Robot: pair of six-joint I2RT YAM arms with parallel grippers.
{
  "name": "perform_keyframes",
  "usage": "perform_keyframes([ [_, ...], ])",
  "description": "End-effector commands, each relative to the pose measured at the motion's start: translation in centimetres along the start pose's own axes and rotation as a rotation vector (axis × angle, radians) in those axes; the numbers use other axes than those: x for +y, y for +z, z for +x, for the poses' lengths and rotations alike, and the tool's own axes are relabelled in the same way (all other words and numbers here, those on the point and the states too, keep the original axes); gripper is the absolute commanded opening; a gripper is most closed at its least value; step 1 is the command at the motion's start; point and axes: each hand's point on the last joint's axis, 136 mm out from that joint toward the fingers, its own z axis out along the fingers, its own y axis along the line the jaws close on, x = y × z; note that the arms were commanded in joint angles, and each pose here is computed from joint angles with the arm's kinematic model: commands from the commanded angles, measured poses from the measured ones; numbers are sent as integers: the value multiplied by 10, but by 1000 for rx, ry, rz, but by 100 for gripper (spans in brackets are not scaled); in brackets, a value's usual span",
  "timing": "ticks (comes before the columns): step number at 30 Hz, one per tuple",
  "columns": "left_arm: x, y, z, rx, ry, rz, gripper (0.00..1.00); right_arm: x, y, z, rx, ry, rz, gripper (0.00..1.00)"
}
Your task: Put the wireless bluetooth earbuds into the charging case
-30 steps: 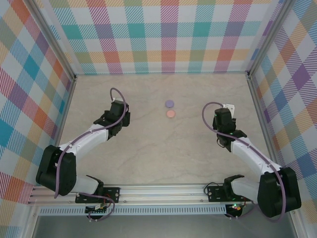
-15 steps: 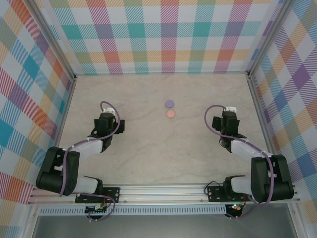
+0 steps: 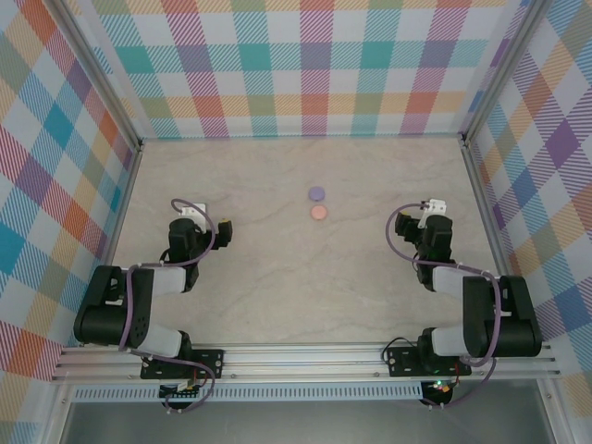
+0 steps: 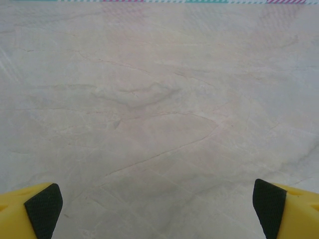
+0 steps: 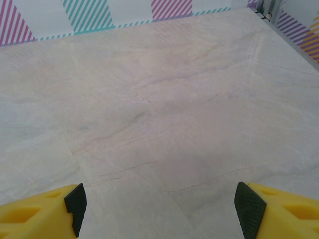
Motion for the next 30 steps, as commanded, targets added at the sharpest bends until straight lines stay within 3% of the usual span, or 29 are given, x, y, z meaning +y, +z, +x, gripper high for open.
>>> perform_keyframes([
  [1, -2, 4, -9, -62, -11, 32, 100, 3, 4, -12, -69, -3, -27, 81],
  [8, 5, 16, -2, -13, -24, -6, 100, 16, 22, -1, -29, -51, -84, 85],
  [9, 13, 19, -1, 1, -46, -54, 100, 19, 22, 2, -4, -62, -89, 89],
  [10, 16, 19, -2, -2, -52, -72, 100, 20, 23, 1, -15, -65, -91, 100],
  [30, 16, 19, -2, 1, -49, -70, 100, 21, 23, 1, -10, -66, -93, 100],
])
